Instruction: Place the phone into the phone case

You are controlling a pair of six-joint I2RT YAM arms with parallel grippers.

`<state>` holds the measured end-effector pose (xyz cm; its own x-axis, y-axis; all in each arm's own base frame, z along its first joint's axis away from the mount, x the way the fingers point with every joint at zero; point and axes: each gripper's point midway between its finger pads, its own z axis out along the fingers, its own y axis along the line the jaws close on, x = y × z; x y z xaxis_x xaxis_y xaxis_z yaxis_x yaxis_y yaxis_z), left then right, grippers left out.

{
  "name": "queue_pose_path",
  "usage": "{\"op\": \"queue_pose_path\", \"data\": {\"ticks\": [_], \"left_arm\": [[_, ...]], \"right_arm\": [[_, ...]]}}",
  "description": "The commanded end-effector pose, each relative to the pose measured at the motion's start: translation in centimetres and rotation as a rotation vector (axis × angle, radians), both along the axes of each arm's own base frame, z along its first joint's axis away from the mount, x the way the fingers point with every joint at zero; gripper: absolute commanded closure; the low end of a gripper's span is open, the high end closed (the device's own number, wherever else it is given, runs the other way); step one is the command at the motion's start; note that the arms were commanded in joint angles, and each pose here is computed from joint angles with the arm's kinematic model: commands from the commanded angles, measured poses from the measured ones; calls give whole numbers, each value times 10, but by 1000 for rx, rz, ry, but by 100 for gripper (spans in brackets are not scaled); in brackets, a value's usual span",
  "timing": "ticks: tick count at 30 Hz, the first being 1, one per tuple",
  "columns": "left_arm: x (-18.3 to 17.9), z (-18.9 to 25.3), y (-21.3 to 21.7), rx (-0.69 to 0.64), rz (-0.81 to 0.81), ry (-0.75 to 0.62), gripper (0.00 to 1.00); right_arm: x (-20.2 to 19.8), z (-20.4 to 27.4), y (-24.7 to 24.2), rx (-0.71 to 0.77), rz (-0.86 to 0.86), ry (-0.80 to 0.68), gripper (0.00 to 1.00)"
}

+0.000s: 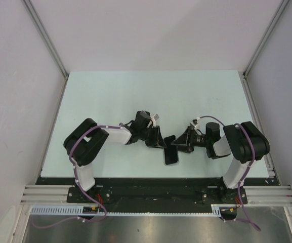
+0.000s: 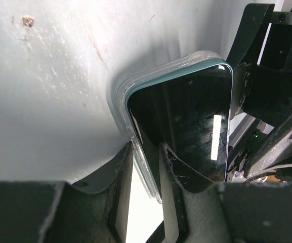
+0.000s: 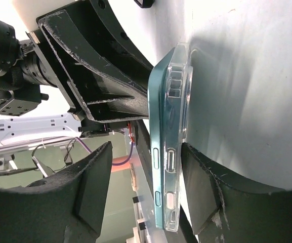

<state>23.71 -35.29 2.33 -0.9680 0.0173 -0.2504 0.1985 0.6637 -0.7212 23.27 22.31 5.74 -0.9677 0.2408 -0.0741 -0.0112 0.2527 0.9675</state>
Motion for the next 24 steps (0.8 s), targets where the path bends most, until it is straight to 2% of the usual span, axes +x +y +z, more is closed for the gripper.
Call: {"op": "queue_pose_path", "data": {"ticks": [1, 5, 10, 17, 21, 24], "left_arm": [[-6, 4, 0, -3, -15, -12, 68], [-7, 2, 1, 1, -13, -11, 68], [-6, 3, 1, 5, -11, -17, 68], [-6, 3, 2, 11, -14, -20, 68], [-5, 4, 1, 13, -17, -23, 68], [-5, 2, 3, 15, -17, -20, 67]], "right_arm": [[3, 15, 1, 52, 18, -74, 41], [5, 15, -1, 57, 14, -78, 57], [4, 12, -2, 55, 10, -69, 66], [5, 6, -2, 46, -1, -48, 85], [9, 3, -5, 29, -24, -44, 88], [11, 2, -8, 10, -30, -45, 73]]}}
